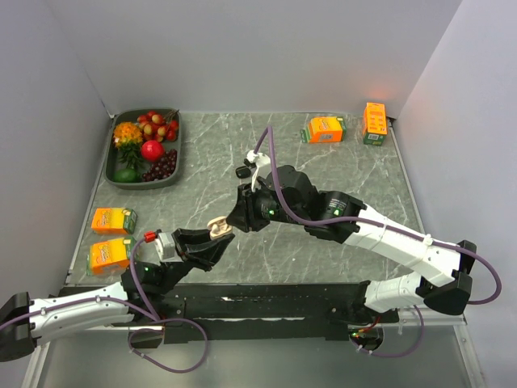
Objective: Insert the wireless bluetooth earbuds into the charging case
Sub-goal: Close the charging case.
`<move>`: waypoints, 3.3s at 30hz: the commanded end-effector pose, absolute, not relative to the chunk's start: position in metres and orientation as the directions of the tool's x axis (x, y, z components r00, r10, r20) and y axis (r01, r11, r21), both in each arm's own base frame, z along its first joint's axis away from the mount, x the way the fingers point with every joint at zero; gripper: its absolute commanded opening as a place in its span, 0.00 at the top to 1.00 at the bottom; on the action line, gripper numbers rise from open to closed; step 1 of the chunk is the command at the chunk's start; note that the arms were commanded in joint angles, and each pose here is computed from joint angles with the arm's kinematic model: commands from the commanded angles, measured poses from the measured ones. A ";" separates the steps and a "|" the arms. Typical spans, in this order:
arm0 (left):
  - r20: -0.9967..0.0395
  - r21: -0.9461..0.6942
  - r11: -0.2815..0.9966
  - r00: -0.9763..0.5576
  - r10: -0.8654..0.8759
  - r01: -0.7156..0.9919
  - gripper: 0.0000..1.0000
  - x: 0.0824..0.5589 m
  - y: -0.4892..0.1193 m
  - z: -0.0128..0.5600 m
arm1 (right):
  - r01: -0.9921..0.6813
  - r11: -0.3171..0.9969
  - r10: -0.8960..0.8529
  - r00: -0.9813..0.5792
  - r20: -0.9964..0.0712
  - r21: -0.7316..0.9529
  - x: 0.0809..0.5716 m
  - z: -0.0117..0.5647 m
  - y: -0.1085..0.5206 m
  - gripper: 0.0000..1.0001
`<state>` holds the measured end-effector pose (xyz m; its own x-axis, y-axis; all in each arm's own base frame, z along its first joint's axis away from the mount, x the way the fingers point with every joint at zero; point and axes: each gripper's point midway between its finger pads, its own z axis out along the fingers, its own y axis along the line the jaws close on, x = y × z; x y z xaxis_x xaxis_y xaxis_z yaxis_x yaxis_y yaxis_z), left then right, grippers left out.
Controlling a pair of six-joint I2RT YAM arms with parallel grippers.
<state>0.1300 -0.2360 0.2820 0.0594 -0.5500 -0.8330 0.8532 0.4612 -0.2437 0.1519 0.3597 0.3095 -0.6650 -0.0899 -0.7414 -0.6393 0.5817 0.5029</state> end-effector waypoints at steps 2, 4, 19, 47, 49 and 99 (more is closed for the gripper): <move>-0.804 -0.249 0.424 0.058 -0.591 0.871 0.99 0.124 -0.235 0.301 | -0.661 0.549 -0.052 -0.638 -0.769 0.511 0.154 0.331 0.362 0.72; -0.807 -0.248 0.425 0.058 -0.588 0.871 0.99 0.124 -0.236 0.300 | -0.662 0.548 -0.056 -0.639 -0.767 0.512 0.153 0.330 0.362 0.74; -0.811 -0.249 0.429 0.055 -0.582 0.868 0.99 0.125 -0.238 0.300 | -0.710 0.528 -0.058 -0.578 -0.814 0.466 0.150 0.339 0.353 1.00; -0.812 -0.244 0.433 0.061 -0.580 0.868 0.99 0.126 -0.239 0.301 | -0.789 0.614 -0.165 -0.130 -0.978 0.001 0.149 0.346 0.335 1.00; -0.810 -0.245 0.430 0.060 -0.583 0.869 0.99 0.126 -0.238 0.302 | -0.783 0.622 -0.166 -0.129 -0.978 -0.003 0.149 0.343 0.335 1.00; -0.805 -0.252 0.411 0.046 -0.591 0.876 0.99 0.124 -0.241 0.305 | -0.735 0.655 -0.261 -0.005 -0.965 -0.174 0.145 0.314 0.343 1.00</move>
<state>0.1299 -0.2461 0.2669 0.0283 -0.5013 -0.8648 0.8581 0.4559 -0.2362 0.1433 0.3494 0.3093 -0.0388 -0.2631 -0.9640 -0.7594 0.6347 -0.1427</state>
